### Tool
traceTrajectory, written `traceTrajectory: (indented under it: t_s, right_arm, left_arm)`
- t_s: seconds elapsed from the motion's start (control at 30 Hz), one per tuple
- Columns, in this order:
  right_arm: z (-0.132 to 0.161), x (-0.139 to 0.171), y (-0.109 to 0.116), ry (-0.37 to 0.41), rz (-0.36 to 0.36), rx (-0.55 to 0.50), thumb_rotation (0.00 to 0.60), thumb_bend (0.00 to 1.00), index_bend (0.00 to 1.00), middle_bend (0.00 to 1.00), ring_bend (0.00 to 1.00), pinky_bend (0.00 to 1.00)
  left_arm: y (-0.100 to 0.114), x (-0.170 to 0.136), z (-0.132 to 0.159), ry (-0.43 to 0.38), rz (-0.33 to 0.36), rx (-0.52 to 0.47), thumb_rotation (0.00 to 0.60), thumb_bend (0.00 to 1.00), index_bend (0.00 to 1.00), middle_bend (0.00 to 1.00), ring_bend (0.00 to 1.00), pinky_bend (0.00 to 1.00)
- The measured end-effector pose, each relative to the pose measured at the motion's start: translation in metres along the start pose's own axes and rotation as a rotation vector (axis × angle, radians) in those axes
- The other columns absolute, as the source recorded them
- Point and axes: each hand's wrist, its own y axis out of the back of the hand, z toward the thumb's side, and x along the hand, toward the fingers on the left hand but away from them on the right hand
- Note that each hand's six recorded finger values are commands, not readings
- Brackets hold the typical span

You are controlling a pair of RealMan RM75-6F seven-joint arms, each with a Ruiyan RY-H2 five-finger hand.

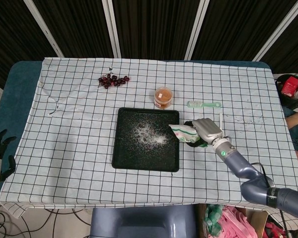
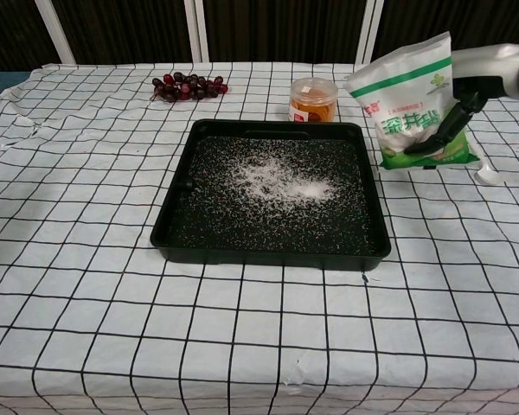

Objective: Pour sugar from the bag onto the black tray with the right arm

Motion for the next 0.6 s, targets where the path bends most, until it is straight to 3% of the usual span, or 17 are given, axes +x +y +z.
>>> traceTrajectory:
  t_s: [0.23, 0.6]
  right_arm:
    - [0.017, -0.006, 0.001, 0.024, 0.101, 0.122, 0.6, 0.43, 0.5, 0.44, 0.56, 0.63]
    - [0.045, -0.017, 0.011, 0.063, 0.154, 0.249, 0.6, 0.43, 0.5, 0.44, 0.56, 0.63]
  left_arm:
    - [0.0, 0.0, 0.0, 0.001, 0.0, -0.001, 0.6, 0.66, 0.2, 0.03, 0.0, 0.0]
    - [-0.001, 0.0, 0.001, -0.002, -0.003, -0.002, 0.6, 0.66, 0.2, 0.03, 0.0, 0.0]
